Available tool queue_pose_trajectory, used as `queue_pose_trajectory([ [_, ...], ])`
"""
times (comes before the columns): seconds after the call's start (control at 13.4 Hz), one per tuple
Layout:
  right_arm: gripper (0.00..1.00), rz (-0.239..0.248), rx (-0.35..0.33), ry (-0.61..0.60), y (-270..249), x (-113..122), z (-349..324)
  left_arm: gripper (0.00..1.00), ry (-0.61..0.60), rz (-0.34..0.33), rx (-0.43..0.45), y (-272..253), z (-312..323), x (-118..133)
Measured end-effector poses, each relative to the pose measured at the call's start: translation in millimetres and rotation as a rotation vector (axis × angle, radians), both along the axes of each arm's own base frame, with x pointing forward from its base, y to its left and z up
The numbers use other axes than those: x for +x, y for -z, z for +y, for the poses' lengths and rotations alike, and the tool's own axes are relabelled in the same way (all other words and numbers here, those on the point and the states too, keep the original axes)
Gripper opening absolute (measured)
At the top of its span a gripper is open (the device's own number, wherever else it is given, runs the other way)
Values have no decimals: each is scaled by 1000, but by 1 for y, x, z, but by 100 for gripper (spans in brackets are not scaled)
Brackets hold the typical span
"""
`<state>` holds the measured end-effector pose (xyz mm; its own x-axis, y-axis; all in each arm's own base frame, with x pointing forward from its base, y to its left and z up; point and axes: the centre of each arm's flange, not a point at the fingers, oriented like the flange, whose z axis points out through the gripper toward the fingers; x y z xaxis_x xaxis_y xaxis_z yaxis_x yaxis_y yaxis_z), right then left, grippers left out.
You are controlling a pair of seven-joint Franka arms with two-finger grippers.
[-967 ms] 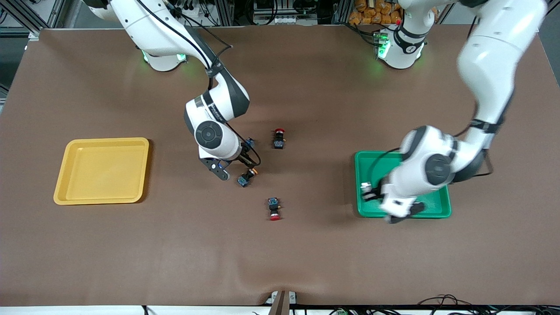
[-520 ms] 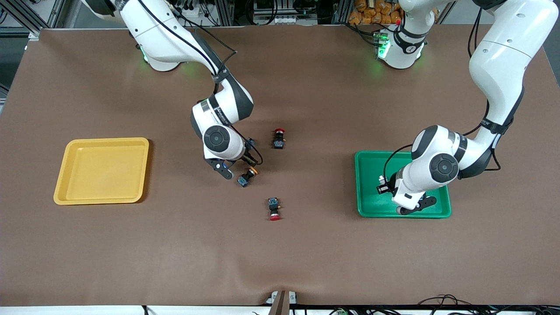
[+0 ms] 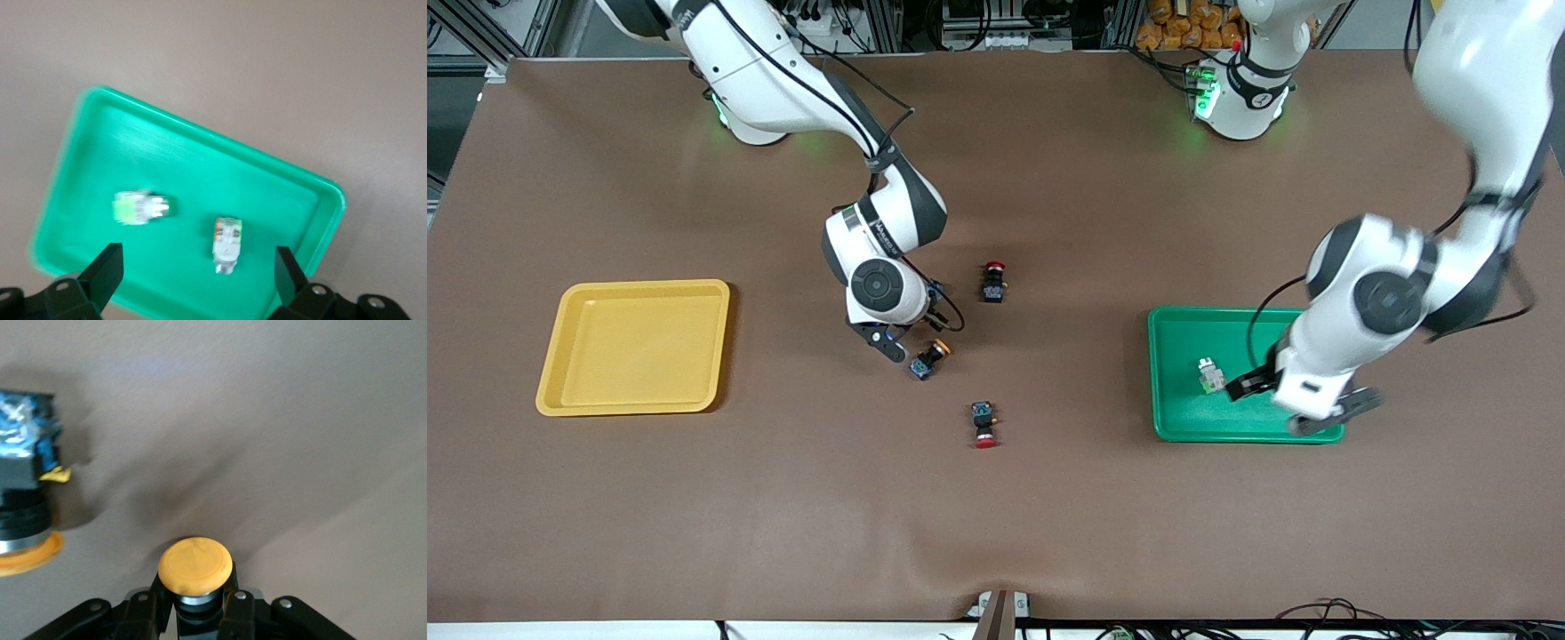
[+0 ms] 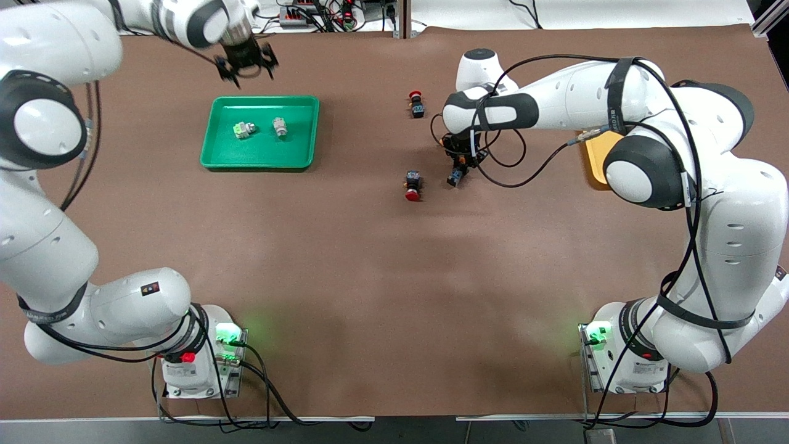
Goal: Place green and yellow buttons in trays
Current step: 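Carry the white block into the green tray and open the left gripper, then carry the yellow button to the yellow tray while the left gripper withdraws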
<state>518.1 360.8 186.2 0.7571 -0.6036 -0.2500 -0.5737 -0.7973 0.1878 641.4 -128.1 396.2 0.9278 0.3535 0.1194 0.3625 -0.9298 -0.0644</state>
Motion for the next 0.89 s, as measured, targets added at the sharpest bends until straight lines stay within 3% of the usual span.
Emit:
queue_pose_trajectory([
  [0.22,33,51,5,-18,-22,18,-31,100,13,-48,62,-101,-6,-23],
  [0.59,33,149,73,-102,-69,46,-120,100,130,75,35,-200,13,-47],
  [0.74,33,160,106,-138,-84,58,-162,100,199,107,40,-217,31,-51],
  [0.89,33,165,77,-211,-91,63,-193,100,259,109,-14,-231,58,-53],
])
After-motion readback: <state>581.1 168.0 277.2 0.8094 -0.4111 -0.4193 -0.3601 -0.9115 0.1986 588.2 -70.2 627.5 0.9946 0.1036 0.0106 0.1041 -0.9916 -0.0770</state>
